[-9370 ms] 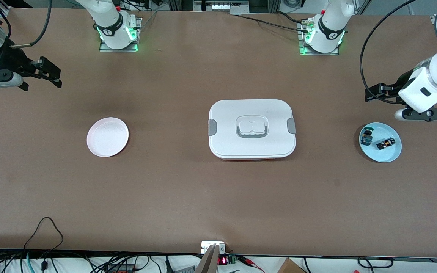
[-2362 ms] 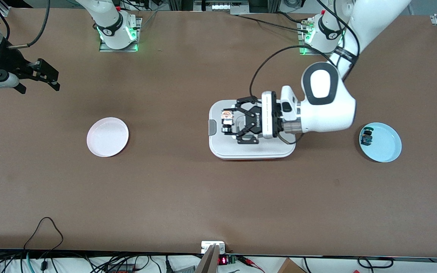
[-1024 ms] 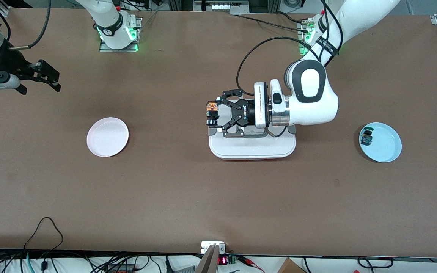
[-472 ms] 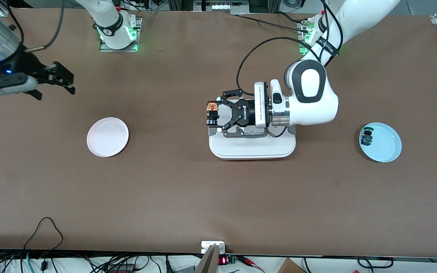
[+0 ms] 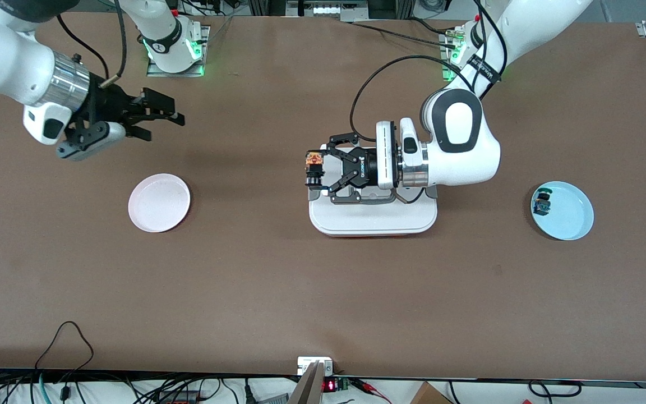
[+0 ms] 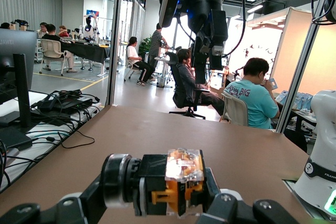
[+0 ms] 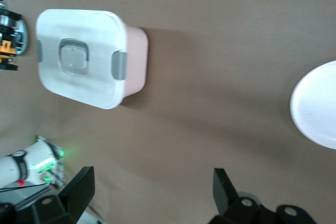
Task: Transfer orange switch to right arm and place
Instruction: 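Reach the right gripper toward the orange switch held by the left gripper, then close the right gripper on the orange switch, then pull the switch away with the right gripper while the left gripper releases, then carry the switch over the white plate while the left gripper withdraws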
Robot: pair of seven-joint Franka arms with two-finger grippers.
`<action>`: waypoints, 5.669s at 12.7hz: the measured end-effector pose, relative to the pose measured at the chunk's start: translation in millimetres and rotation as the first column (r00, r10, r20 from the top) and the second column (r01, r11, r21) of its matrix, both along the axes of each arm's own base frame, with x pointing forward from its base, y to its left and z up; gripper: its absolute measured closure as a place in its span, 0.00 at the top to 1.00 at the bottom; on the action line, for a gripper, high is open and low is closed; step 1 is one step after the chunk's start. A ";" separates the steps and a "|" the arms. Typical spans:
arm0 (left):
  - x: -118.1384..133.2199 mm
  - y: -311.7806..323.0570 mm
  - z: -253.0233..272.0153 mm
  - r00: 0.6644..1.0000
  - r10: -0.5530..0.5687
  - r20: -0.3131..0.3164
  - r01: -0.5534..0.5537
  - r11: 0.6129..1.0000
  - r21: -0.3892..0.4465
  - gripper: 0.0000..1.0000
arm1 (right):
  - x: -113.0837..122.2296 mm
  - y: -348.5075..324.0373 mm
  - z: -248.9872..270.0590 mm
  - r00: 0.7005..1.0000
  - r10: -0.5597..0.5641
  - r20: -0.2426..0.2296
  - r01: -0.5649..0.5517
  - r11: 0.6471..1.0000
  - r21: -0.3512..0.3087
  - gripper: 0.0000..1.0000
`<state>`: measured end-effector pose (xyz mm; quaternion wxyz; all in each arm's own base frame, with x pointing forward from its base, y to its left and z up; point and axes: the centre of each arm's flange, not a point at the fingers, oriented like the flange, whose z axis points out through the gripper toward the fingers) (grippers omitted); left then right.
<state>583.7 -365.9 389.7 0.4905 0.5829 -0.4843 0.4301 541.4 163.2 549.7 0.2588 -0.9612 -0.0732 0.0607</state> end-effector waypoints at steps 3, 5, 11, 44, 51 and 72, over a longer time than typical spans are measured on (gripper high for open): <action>0.8 1.2 -0.2 1.000 0.002 0.000 -0.002 1.000 0.000 0.73 | 15.5 25.6 -34.1 0.996 -0.005 -0.091 0.029 0.963 0.266 1.00; 1.1 1.8 -0.3 1.000 0.003 0.000 -0.003 1.000 0.000 0.73 | 31.6 40.9 -68.4 0.991 0.005 -0.136 0.060 0.882 0.468 1.00; 1.2 1.8 -0.7 1.000 0.003 0.000 -0.003 1.000 0.000 0.73 | 64.5 71.4 -188.3 0.990 -0.056 -0.127 0.137 0.557 0.819 1.00; 3.3 2.8 4.4 1.000 0.009 -0.007 -0.009 0.999 -0.047 1.00 | 49.4 166.0 -179.5 0.948 -0.239 -0.211 0.295 0.402 0.867 0.34; 24.3 75.2 -5.9 0.995 -0.098 -0.012 0.098 0.994 -0.049 1.00 | 81.0 -14.7 -172.8 0.994 0.019 -0.106 0.067 0.662 0.747 0.34; -1.2 288.4 52.5 0.585 0.365 -0.724 0.589 0.422 0.689 1.00 | -5.4 -148.5 -181.3 0.993 -0.076 0.091 0.108 0.896 -0.431 0.34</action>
